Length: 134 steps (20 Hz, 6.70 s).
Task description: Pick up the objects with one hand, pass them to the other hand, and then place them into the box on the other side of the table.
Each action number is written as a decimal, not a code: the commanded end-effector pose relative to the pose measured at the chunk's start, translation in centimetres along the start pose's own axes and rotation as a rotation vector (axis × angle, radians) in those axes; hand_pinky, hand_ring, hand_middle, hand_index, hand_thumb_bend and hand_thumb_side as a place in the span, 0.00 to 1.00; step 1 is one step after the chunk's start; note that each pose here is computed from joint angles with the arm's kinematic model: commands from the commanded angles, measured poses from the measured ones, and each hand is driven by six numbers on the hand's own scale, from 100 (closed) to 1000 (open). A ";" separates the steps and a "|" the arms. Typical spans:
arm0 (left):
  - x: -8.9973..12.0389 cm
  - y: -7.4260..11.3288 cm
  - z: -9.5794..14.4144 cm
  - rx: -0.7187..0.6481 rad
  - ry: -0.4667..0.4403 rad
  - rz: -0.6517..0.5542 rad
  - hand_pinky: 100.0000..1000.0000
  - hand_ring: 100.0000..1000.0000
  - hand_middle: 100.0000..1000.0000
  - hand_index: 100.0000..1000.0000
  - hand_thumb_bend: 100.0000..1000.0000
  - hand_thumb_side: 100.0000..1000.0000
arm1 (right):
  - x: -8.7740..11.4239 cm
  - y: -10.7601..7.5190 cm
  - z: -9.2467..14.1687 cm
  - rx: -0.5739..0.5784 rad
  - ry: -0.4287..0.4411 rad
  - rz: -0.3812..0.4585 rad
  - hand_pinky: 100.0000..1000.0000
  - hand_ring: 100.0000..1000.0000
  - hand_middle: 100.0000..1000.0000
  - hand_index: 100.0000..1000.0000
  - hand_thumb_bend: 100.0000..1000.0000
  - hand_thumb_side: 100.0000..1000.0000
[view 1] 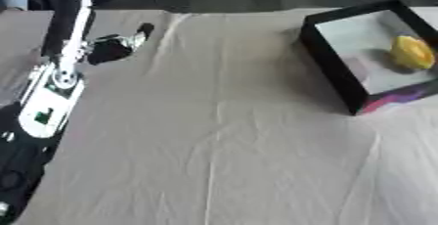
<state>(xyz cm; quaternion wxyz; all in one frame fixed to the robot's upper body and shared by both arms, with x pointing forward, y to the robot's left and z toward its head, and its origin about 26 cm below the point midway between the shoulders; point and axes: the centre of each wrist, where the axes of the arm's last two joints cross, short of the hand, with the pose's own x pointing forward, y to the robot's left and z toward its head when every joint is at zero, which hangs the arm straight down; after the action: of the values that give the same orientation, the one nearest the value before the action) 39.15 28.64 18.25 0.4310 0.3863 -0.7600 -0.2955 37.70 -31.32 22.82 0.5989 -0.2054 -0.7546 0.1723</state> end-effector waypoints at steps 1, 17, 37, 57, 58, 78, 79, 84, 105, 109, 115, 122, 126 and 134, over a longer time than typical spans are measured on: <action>-1.5 3.1 -1.0 0.018 0.050 -0.047 0.71 0.66 0.63 0.77 0.48 0.29 | 1.0 -1.5 0.1 -0.033 -0.031 0.023 1.00 0.95 0.92 1.00 0.00 0.73; -11.4 7.9 -2.5 -0.209 0.443 -0.197 0.74 0.72 0.66 0.76 0.70 0.27 | 0.8 -1.1 0.3 -0.019 -0.023 0.048 1.00 0.95 0.91 1.00 0.00 0.74; -15.3 10.4 -1.5 -0.442 0.710 -0.341 0.78 0.79 0.74 0.75 0.80 0.37 | 0.1 -0.7 0.4 -0.011 0.001 0.066 1.00 0.94 0.91 1.00 0.00 0.75; -17.8 8.4 -0.4 -0.432 0.907 -0.396 0.79 0.81 0.75 0.72 0.53 0.30 | 0.0 0.1 0.3 0.011 -0.003 0.072 1.00 0.94 0.90 1.00 0.00 0.76; -17.8 8.2 -0.3 -0.434 0.908 -0.391 0.79 0.81 0.75 0.72 0.53 0.31 | 0.1 0.1 0.3 0.012 -0.004 0.072 1.00 0.94 0.90 1.00 0.00 0.76; -17.8 6.4 -0.5 -0.356 0.912 -0.337 0.78 0.80 0.73 0.69 0.36 0.28 | 0.7 0.7 0.0 0.028 -0.023 0.064 1.00 0.95 0.90 1.00 0.00 0.79; -17.8 6.3 -0.5 -0.355 0.913 -0.333 0.78 0.80 0.73 0.67 0.34 0.27 | 0.7 0.7 0.0 0.027 -0.023 0.064 1.00 0.95 0.90 1.00 0.00 0.80; -17.8 6.0 -0.5 -0.337 0.901 -0.320 0.77 0.78 0.71 0.61 0.24 0.18 | 0.6 0.7 0.1 0.031 -0.018 0.067 1.00 0.95 0.90 1.00 0.00 0.80; -16.6 6.9 -1.5 -0.177 0.780 -0.356 0.71 0.67 0.56 0.42 0.16 0.00 | 0.1 0.6 0.3 0.044 -0.003 0.075 1.00 0.94 0.88 0.99 0.00 0.80; -15.9 7.9 -1.9 -0.171 0.723 -0.373 0.70 0.66 0.56 0.41 0.17 0.00 | -0.1 0.6 0.4 0.044 0.003 0.078 1.00 0.94 0.88 0.99 0.00 0.80; -14.1 9.0 -2.5 -0.186 0.601 -0.387 0.70 0.66 0.56 0.41 0.17 0.00 | 0.1 0.4 0.5 0.040 -0.004 0.078 1.00 0.94 0.88 0.99 0.00 0.79; -10.6 9.4 -2.4 -0.205 0.417 -0.301 0.70 0.64 0.53 0.41 0.07 0.00 | 1.0 -0.1 0.7 0.022 -0.038 0.064 1.00 0.94 0.89 1.00 0.00 0.77; -8.5 8.9 -2.0 -0.211 0.322 -0.211 0.70 0.62 0.52 0.41 0.02 0.00 | 3.0 -0.3 0.9 0.020 -0.115 0.058 1.00 0.94 0.89 1.00 0.00 0.74; -4.6 6.8 -1.8 -0.236 0.145 -0.075 0.69 0.60 0.50 0.41 0.00 0.03 | 9.2 0.4 2.7 0.095 -0.350 0.080 1.00 0.94 0.88 0.98 0.00 0.63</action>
<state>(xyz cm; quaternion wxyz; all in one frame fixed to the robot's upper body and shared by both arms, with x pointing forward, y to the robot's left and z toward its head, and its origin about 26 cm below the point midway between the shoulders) 40.27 36.45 20.91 0.5388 0.3871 -0.6514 -0.3681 34.42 -26.52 27.81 0.4943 -0.1653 -0.8171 0.2464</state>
